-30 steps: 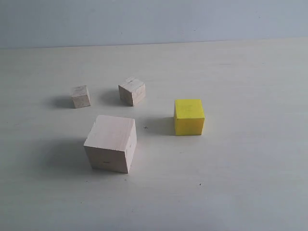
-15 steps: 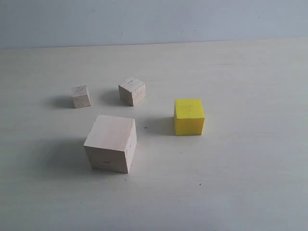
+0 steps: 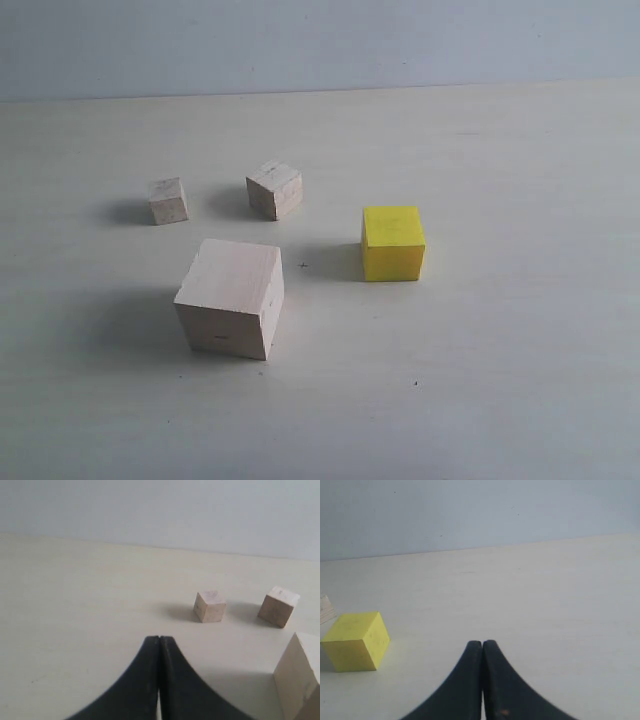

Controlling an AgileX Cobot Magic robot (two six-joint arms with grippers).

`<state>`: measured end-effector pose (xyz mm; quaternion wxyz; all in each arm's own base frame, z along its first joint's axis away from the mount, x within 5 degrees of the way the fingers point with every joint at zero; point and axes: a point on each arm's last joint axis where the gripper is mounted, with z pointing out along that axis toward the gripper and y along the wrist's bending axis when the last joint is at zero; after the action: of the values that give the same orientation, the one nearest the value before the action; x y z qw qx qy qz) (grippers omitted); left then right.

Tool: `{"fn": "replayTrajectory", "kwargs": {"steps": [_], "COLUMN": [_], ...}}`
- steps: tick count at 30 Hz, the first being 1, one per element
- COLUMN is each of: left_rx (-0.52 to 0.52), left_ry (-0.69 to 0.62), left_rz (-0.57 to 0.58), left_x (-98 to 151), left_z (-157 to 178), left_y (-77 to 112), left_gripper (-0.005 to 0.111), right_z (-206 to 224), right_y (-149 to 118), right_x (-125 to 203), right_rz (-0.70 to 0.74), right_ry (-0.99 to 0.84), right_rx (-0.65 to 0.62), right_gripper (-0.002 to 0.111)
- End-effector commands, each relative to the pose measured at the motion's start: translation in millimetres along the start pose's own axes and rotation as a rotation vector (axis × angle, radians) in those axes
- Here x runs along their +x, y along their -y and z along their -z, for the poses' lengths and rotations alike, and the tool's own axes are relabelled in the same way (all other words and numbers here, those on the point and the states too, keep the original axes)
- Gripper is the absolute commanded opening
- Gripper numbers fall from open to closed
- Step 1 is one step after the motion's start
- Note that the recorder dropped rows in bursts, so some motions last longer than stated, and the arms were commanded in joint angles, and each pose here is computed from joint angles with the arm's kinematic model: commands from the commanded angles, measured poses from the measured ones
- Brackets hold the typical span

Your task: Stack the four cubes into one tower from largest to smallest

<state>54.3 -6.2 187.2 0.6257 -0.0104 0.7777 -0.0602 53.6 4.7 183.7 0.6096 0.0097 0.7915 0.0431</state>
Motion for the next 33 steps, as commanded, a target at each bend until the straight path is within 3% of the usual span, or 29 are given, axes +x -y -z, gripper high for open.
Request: {"fn": "replayTrajectory", "kwargs": {"steps": [1,6,15,20,21,23,26,30,33], "left_rx": [-0.002,-0.01,-0.011,-0.017,-0.011,-0.008,0.005,0.016,0.032], "left_ry": [0.16,0.323,0.326,0.431,0.448,0.424,0.352,0.355,0.304], "left_rz": [-0.006,-0.006,-0.006,-0.002,0.048,0.051,0.043,0.053,0.066], "left_x": [-14,-28,-28,-37,-38,-37,-42,-50,-61], "left_z": [1,5,5,8,9,8,11,15,18], "left_y": [-0.5,-1.2,-1.2,-1.8,-2.3,-2.0,0.8,2.4,5.5], "left_gripper": [0.0,0.0,0.0,0.0,0.0,0.0,0.0,0.0,0.0], "right_z": [0,2,3,13,22,25,31,36,31], "right_y": [0,1,1,2,4,5,2,-1,-5], "right_x": [-8,-20,-24,-46,-57,-62,-77,-96,-110], "right_rz": [-0.002,0.003,0.005,0.0,-0.082,-0.165,-0.169,-0.17,-0.173], "right_ry": [0.105,0.236,0.282,0.547,0.706,0.752,0.7,0.667,0.531], "right_rx": [0.001,0.008,0.011,0.024,0.017,-0.004,-0.022,-0.032,-0.039], "right_gripper": [0.0,0.0,0.0,0.0,0.0,0.0,0.0,0.0,0.0]}}
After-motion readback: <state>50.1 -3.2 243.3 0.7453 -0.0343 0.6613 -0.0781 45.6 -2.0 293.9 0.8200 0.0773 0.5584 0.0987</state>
